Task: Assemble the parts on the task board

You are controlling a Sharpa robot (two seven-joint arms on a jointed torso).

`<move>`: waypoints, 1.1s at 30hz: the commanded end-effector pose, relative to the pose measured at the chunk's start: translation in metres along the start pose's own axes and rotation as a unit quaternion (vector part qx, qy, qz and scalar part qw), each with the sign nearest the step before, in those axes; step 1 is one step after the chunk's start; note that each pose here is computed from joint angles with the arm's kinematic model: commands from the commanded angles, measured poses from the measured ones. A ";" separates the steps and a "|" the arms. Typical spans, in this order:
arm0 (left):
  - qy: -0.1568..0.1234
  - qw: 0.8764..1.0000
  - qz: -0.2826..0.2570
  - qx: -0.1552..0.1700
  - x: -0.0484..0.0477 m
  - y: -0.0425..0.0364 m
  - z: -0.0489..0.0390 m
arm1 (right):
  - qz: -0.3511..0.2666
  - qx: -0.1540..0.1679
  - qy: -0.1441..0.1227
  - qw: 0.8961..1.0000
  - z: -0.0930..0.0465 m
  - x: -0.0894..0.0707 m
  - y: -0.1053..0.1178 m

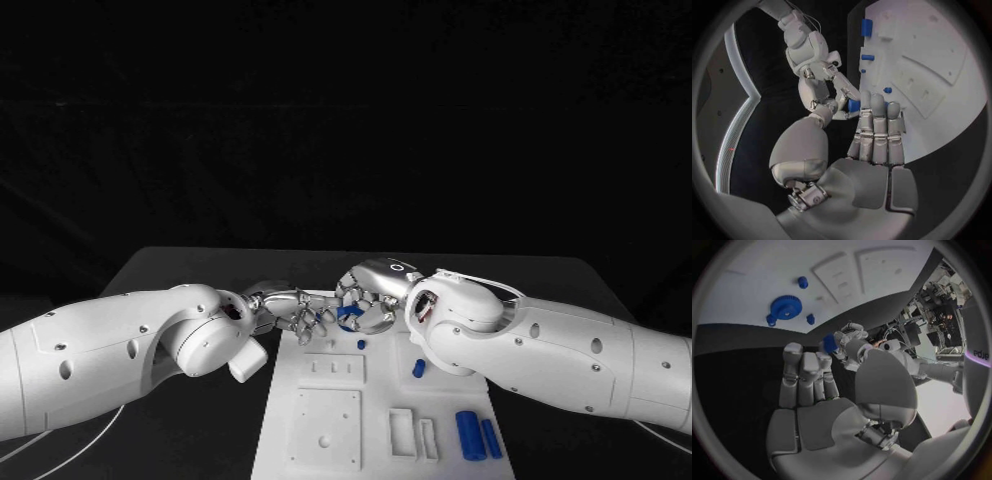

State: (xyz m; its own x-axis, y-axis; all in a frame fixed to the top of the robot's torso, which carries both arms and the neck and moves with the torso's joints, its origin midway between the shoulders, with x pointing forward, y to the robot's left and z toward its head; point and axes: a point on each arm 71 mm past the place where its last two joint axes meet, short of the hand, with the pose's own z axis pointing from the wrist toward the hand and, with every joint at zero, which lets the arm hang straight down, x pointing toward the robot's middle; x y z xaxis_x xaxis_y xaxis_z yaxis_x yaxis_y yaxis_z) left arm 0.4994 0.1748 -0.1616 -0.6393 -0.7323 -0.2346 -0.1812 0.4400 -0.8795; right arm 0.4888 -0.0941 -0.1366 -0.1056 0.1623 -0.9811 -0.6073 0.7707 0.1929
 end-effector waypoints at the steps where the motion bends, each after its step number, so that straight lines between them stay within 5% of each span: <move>1: 0.013 1.000 0.003 0.006 0.0036 -0.0036 0.0009 | 0.001 -0.007 0.010 1.000 0.001 0.004 0.002; 33: 0.020 1.000 0.010 -0.002 0.0069 -0.0046 0.0048 | 0.008 -0.020 0.018 1.000 0.004 0.010 0.013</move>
State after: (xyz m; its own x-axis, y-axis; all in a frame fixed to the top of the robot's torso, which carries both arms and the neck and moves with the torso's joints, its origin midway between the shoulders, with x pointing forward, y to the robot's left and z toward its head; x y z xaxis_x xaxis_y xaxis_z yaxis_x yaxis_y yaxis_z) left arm 0.5009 0.1717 -0.1637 -0.6477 -0.7237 -0.2382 -0.1899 0.4561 -0.8694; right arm 0.4869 -0.0849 -0.1424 -0.1296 0.1618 -0.9783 -0.6162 0.7598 0.2073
